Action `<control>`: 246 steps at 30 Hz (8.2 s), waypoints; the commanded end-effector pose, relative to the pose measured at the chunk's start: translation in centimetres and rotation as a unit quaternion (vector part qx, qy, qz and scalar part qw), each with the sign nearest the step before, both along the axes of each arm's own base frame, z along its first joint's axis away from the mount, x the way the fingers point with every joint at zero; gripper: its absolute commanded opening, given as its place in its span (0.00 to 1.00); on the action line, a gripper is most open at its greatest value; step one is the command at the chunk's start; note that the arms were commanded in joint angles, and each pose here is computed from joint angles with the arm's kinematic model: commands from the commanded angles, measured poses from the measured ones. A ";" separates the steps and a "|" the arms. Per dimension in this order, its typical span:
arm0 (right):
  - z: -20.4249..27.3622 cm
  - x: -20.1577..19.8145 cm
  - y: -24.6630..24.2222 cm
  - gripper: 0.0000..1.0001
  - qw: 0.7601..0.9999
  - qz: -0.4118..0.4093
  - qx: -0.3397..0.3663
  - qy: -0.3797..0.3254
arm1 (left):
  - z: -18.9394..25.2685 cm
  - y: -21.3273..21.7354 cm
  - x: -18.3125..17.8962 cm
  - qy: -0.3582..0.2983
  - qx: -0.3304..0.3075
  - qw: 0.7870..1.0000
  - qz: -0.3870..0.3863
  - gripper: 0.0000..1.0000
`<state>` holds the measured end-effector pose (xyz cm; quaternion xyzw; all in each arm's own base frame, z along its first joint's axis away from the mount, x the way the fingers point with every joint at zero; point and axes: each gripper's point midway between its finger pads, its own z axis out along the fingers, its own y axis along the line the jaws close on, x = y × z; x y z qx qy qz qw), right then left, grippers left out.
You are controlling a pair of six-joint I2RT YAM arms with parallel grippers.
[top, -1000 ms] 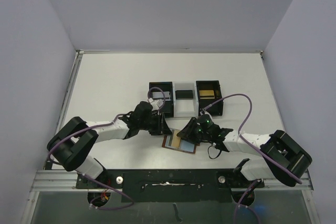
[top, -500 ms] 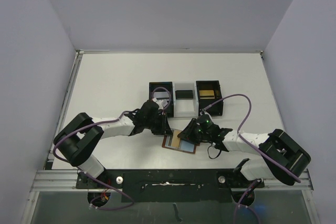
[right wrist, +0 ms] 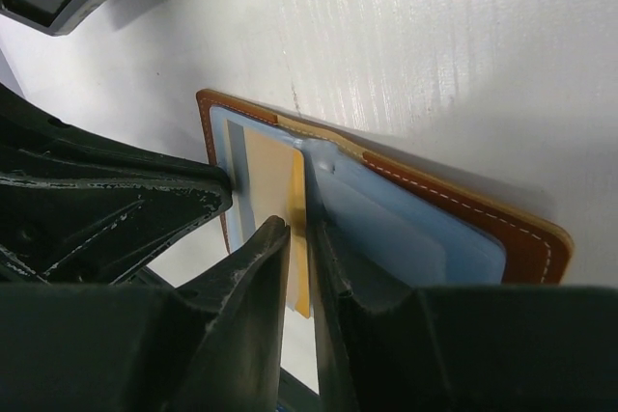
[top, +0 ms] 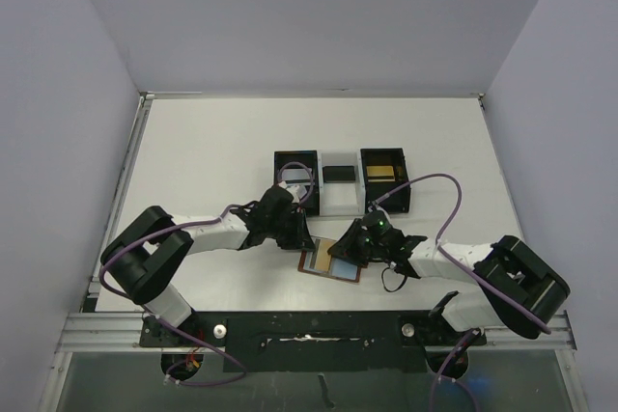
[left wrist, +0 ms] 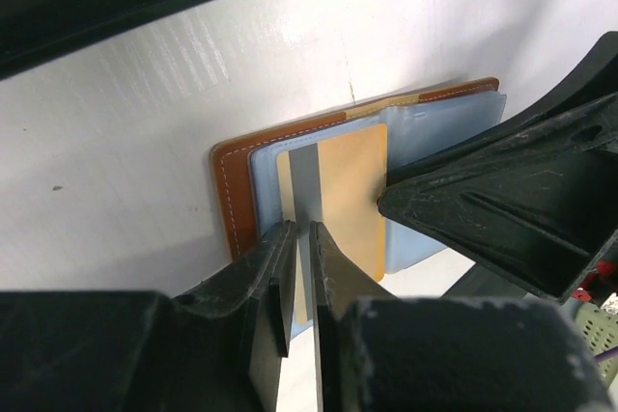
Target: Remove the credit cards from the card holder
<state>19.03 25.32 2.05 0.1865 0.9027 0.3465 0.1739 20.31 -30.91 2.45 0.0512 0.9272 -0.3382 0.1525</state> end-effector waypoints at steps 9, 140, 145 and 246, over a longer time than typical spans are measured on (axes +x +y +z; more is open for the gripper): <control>1.2 0.7 0.1 0.08 1.000 0.004 0.008 -0.020 | -1.6 1.0 -0.6 0.004 0.031 0.999 0.011 0.08; 1.1 0.8 -2.5 0.05 0.996 0.069 0.055 0.000 | 3.2 -5.4 -1.2 -0.071 -0.006 0.995 -0.074 0.22; 1.4 0.8 -2.5 0.09 0.996 0.062 0.060 -0.003 | 1.7 -2.8 -0.7 -0.072 0.059 0.995 -0.045 0.16; 14.2 5.0 -2.9 0.00 0.933 0.129 -0.046 -0.332 | 12.0 13.7 6.3 -0.193 0.054 0.971 0.133 0.48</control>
